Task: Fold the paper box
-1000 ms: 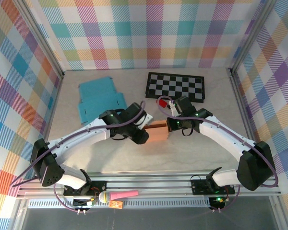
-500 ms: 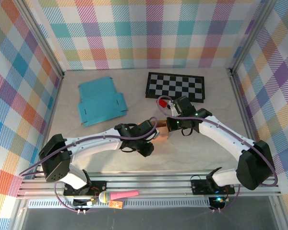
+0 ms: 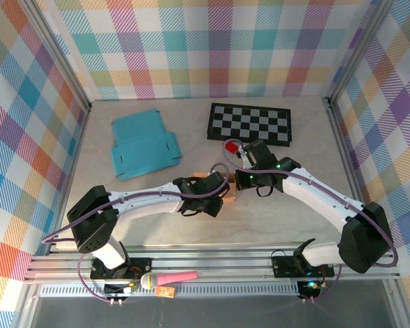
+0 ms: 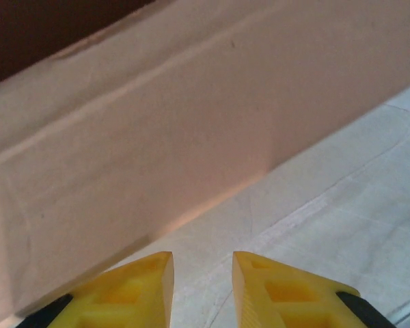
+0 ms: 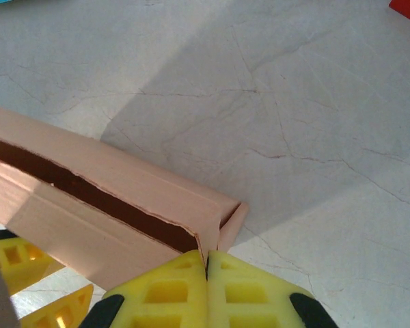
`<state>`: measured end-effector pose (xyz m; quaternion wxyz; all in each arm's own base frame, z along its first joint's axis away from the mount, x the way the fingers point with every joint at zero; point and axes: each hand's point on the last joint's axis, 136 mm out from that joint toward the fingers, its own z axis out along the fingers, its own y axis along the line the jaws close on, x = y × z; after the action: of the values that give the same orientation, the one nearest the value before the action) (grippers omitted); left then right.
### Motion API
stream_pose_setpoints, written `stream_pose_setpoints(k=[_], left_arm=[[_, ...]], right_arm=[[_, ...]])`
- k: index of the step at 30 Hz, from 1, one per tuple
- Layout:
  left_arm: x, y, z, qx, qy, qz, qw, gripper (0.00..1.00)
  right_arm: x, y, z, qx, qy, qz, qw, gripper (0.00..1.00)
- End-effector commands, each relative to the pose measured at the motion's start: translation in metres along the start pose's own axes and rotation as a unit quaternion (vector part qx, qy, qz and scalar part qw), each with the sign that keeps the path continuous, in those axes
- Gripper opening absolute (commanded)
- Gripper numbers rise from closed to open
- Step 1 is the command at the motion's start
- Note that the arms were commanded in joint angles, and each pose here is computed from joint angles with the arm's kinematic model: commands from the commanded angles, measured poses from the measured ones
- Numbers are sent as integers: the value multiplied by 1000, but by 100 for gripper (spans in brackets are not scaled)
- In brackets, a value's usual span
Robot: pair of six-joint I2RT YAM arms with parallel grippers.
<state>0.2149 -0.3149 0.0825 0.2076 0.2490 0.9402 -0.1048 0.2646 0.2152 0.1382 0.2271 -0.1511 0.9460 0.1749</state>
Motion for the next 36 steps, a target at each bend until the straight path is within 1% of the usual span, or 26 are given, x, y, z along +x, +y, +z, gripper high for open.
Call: stream_pose_setpoints(k=[1,6,10,14,19,24,26,27,31,36], left_arm=[[-14,4,1,-20,-20,-17,999,28],[-23,7,1,-24,-36,-28,999,30],[-32,4,4,-14,-49,-35,998,30],[-44,2,1,-9,-69,-31,997,30],[-53,3,5,-5,-78,-29,997,30],[-62,-4,10,22,-87,-26,996,30],[-62,-6,12,36,-83,-27,996,31],[-70,-10,10,50,-97,-31,993,32],[-74,-17,13,74,-93,-37,992,34],[-73,-21,15,90,-87,-46,991,33]], right_arm=[[5,1,-6,1,-5,14,1000,0],[8,6,-7,-4,-6,31,1000,0],[10,10,-3,-3,-2,46,999,0],[10,11,1,-2,3,61,998,0],[9,14,5,-5,5,76,997,0],[8,15,10,-7,9,92,996,0],[6,15,10,-5,8,92,996,0],[5,16,11,-5,7,91,996,0],[1,16,14,-4,6,90,996,0],[-5,19,17,-10,1,108,994,0]])
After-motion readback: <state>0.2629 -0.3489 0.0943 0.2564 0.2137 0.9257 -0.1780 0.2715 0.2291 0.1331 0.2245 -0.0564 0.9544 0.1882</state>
